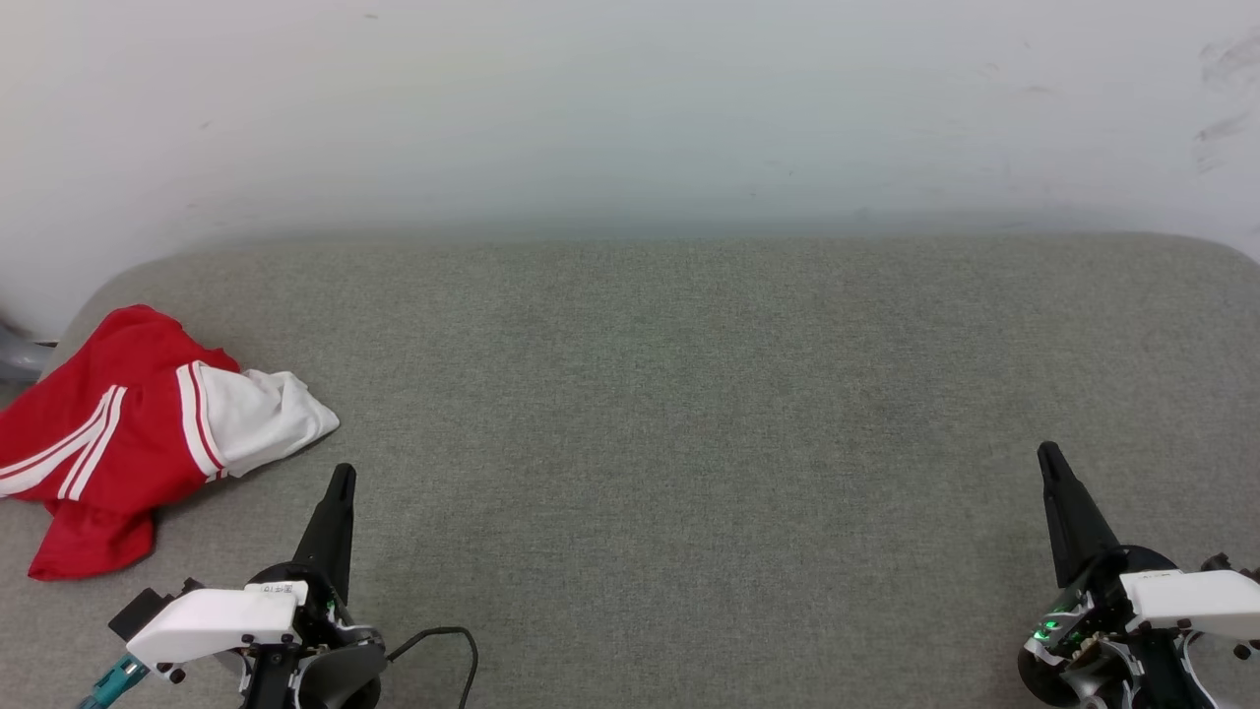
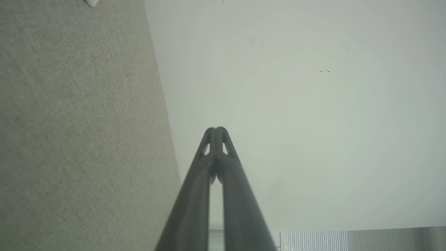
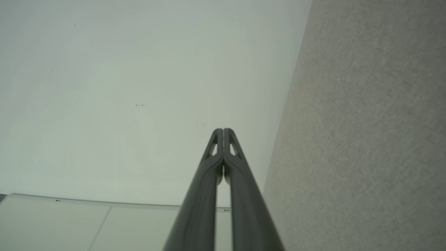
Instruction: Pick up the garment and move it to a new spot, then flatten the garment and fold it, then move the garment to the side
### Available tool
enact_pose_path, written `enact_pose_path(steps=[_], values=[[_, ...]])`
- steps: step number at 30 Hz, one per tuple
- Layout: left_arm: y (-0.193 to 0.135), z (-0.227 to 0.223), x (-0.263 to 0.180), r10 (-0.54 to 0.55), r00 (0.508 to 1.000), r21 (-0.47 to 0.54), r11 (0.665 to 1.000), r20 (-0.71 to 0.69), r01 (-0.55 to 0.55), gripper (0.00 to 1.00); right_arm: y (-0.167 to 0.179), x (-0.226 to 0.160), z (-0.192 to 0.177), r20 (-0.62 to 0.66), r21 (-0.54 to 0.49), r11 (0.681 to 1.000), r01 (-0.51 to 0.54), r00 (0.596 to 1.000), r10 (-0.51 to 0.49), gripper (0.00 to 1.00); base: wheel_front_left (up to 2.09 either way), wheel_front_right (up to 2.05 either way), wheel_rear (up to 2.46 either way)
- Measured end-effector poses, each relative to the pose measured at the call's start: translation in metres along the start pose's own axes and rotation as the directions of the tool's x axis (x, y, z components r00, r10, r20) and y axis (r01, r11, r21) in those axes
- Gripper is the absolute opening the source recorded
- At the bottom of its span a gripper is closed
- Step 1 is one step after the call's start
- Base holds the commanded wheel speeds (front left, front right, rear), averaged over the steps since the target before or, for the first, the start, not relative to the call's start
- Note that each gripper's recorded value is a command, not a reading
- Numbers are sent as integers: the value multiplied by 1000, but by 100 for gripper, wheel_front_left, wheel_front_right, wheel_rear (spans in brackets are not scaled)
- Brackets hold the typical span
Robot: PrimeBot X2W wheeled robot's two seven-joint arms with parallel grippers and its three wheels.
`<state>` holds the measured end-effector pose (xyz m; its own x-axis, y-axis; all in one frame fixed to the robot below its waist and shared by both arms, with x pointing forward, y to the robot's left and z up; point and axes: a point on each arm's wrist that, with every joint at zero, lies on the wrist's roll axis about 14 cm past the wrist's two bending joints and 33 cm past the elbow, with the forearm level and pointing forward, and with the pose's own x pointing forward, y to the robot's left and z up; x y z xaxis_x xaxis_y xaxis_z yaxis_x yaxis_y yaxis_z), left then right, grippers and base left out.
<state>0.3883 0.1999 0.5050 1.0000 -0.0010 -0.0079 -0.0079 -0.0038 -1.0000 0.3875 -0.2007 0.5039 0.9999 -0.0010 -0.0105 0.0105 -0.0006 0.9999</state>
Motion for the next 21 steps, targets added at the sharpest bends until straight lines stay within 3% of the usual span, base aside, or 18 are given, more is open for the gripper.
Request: enact_pose_path(steps=[21], values=[[0, 0, 0, 0, 1000, 0, 1000, 0, 0, 0, 0, 0, 0, 0, 0, 1000, 0, 1000, 0, 0, 0, 0, 0]])
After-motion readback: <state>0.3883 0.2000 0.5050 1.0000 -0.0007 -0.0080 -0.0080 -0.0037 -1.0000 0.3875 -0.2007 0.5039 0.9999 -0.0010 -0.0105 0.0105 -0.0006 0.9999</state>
